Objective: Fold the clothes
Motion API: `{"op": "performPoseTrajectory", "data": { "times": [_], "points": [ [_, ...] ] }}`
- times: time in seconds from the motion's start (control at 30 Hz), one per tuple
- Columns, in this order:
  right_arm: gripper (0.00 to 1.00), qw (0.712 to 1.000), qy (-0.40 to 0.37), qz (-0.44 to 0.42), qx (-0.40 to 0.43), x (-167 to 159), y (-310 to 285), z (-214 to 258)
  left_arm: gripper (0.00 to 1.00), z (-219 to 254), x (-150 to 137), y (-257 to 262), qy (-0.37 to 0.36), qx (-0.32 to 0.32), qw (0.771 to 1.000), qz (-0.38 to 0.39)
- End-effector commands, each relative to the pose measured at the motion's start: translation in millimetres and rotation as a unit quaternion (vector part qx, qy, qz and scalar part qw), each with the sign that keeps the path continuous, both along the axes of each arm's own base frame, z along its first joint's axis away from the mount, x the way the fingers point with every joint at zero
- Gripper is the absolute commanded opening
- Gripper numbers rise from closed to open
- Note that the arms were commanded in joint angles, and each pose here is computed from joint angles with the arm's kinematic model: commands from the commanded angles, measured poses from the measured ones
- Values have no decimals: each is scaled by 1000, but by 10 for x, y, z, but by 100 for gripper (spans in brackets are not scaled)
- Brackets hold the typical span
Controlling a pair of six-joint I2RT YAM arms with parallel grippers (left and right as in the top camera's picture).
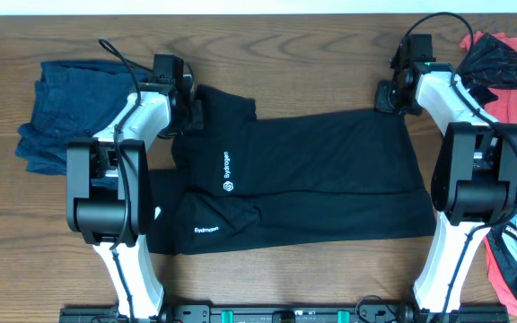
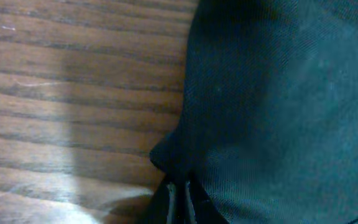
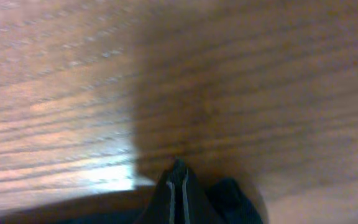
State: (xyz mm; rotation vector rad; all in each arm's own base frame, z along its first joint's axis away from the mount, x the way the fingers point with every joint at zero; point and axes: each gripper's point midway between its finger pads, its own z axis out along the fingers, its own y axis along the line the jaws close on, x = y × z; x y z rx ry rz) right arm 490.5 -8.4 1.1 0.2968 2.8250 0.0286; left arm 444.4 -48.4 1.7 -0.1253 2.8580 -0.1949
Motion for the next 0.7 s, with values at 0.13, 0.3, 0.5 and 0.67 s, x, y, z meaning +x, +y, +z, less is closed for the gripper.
{"op": "performPoseTrajectory", "data": {
  "times": [0.13,0.3,0.5,0.67],
  "points": [
    [1,997,-23,-46,-56,-98,-323,539,6,501,-48,20,-30,-1,999,11],
    [1,997,-8,-52,-59,-306,-380,786,6,936,-224,33,-40,-10,999,33],
    [1,995,54,-53,-69,-708,-417,899,6,1364,-517,50,-45,-16,998,47],
    [1,990,109,-51,-79,-1027,-436,949,6,1377,-834,72,6,-13,998,58]
  ]
}}
